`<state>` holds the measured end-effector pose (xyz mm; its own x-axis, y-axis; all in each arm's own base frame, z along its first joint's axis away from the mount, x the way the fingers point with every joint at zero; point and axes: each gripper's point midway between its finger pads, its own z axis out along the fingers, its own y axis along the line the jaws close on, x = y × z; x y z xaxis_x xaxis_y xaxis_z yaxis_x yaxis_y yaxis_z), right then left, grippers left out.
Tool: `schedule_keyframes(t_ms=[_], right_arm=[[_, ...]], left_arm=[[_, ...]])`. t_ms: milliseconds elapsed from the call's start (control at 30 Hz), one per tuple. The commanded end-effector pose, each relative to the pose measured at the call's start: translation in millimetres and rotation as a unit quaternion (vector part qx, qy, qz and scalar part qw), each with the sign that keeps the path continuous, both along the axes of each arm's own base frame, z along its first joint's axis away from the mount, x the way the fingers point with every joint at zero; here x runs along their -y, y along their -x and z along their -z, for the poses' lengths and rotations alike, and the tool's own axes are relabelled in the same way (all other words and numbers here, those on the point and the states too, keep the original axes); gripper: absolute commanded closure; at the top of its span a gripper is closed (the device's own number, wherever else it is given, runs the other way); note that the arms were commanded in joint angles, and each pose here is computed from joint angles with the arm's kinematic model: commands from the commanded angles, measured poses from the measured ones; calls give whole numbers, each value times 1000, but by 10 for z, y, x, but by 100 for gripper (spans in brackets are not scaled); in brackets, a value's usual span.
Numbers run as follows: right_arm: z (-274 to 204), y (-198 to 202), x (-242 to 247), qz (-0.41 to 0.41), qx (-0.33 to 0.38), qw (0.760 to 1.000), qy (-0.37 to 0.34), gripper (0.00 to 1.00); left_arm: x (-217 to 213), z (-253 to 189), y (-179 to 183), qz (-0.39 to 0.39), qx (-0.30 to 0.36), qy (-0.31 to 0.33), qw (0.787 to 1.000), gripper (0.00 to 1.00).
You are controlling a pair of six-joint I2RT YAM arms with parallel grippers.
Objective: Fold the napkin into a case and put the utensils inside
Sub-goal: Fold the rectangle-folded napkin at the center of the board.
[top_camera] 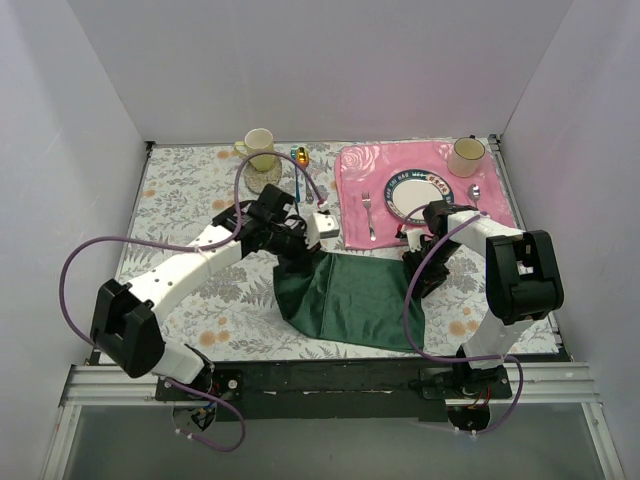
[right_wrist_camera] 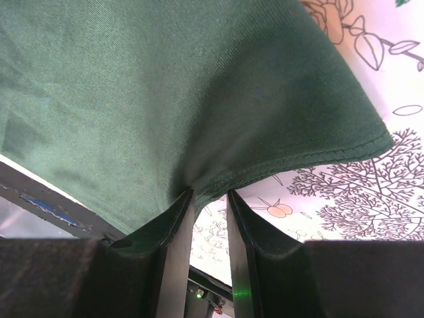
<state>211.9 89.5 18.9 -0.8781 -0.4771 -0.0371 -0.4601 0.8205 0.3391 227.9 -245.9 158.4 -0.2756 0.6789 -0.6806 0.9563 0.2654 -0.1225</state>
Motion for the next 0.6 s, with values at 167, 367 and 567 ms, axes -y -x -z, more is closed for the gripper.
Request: schedule_keyframes(t_ms=[167, 367, 567], right_arm=[[-74, -53, -113, -8, 2, 999, -35, 67], [-84, -39, -149, -4, -7, 999, -49, 67], [-76, -41, -141, 2, -15, 998, -55, 67]], left_arm=[[978, -28, 183, 57, -49, 84, 994, 100], [1449, 45, 198, 40, -86, 132, 987, 100], [1779, 118, 181, 30, -86, 162, 983, 100]])
